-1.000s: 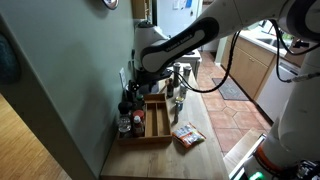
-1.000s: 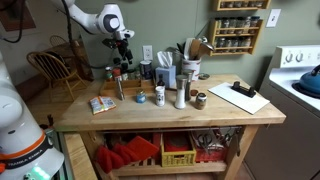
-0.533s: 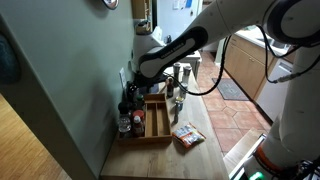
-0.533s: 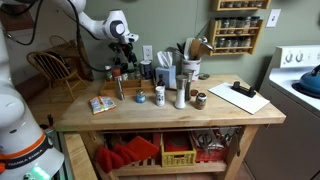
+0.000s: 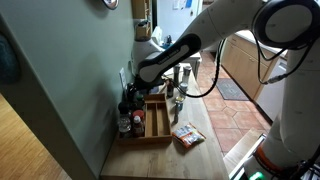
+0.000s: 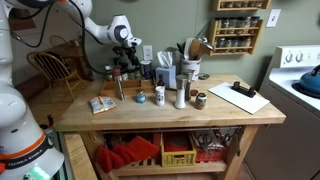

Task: Take the spice bottle off of the spice tray

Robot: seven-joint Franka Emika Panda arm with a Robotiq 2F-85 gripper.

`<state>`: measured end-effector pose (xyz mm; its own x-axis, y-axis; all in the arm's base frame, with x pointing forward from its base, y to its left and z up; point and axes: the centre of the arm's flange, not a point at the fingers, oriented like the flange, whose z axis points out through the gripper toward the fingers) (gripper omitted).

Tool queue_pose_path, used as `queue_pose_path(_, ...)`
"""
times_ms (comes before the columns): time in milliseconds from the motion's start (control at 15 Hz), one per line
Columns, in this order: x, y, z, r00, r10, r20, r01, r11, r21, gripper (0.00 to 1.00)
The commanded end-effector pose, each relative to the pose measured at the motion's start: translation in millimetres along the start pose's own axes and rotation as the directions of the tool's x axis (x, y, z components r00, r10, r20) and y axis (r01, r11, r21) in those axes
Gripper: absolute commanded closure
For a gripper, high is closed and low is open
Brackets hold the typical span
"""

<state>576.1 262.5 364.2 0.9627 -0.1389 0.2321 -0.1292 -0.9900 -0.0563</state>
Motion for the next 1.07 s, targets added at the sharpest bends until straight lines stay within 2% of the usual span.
queue_pose_path(0, 3.0, -6.5, 11.9, 1.000, 0.016, -0.008, -0.016, 1.000, -0.020, 0.08)
queue_pose_path(133, 4.0, -6.4, 14.2, 1.000, 0.015, -0.009, -0.015, 1.000, -0.025, 0.23)
queue_pose_path(267, 5.3, -6.0, 16.4, 1.000, 0.019, -0.010, -0.019, 1.000, -0.025, 0.24)
queue_pose_path(333, 6.0, -5.4, 17.5, 1.000, 0.020, -0.011, -0.021, 0.999, -0.028, 0.32)
queue_pose_path(467, 6.4, -3.7, 19.9, 1.000, 0.022, -0.009, -0.023, 0.999, -0.032, 0.32)
queue_pose_path(533, 6.6, -3.0, 21.0, 1.000, 0.023, -0.008, -0.024, 0.999, -0.036, 0.37)
queue_pose_path(667, 6.6, -2.2, 23.2, 1.000, 0.024, -0.003, -0.024, 0.999, -0.037, 0.31)
queue_pose_path(800, 6.0, -2.2, 25.4, 1.000, 0.018, 0.001, -0.018, 0.999, -0.037, 0.36)
queue_pose_path(933, 5.4, -3.4, 26.1, 1.000, 0.015, 0.005, -0.014, 0.999, -0.035, 0.60)
queue_pose_path(1000, 5.0, -4.3, 26.1, 1.000, 0.012, 0.010, -0.012, 0.999, -0.032, 0.61)
